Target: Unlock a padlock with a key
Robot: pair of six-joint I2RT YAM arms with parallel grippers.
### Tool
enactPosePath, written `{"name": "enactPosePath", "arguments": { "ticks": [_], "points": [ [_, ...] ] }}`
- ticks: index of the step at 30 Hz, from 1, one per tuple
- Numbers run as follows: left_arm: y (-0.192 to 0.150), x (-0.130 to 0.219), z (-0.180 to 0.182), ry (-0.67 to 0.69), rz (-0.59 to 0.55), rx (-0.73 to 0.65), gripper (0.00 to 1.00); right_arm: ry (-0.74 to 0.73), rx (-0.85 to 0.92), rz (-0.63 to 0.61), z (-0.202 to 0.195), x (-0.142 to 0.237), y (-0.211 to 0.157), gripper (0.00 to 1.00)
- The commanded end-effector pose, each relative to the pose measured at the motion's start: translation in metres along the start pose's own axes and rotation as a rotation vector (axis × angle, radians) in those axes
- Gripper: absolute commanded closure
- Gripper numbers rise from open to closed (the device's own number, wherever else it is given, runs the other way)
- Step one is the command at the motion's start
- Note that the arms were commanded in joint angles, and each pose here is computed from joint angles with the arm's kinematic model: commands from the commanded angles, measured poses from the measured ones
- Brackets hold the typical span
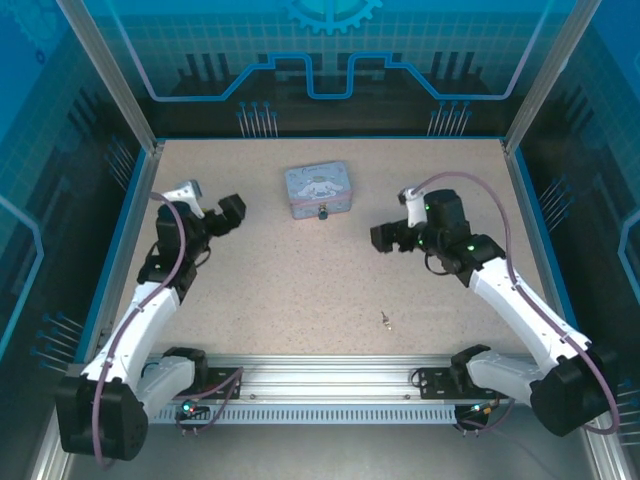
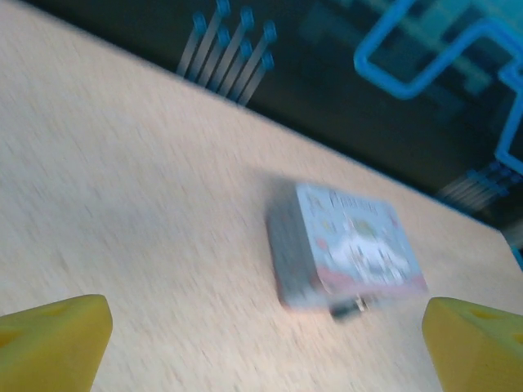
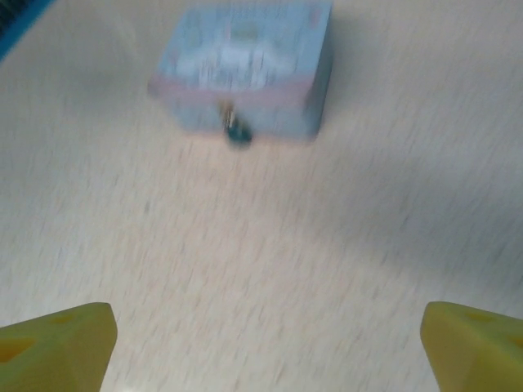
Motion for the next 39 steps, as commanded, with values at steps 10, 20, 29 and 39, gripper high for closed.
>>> {"name": "enactPosePath", "arguments": {
  "ticks": [10,20,29,39],
  "points": [
    [-0.084,-0.008,-0.032,-0.142,0.343,0.073,0.01,0.055,-0.174,0.710,0.044,-0.005,-0.119,0.26],
    [-0.089,-0.024,-0.049,-0.193,0.375,0.054,0.01,0.039,-0.164,0.797,0.059,-0.042,-0.138,0.39],
    [-0.093,-0.022,-0.045,-0.188,0.370,0.055,0.01,-0.006,-0.114,0.840,0.061,-0.061,-0.140,0.52],
    [-0.090,-0.018,-0.047,-0.190,0.368,0.039,0.01,-0.020,-0.088,0.853,0.063,-0.071,-0.137,0.59]
  ]
}}
Point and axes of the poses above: each hand's point on the last joint's axis, 136 mm out from that joint toward the fingers, its own x axis back along the fingers, its own z axis along the line the jaws close on, y = z × x, the point moved 10 cm from there along x, back along the fingers, and after that the axes turned 12 degrees about x, right-handed, at the moved point
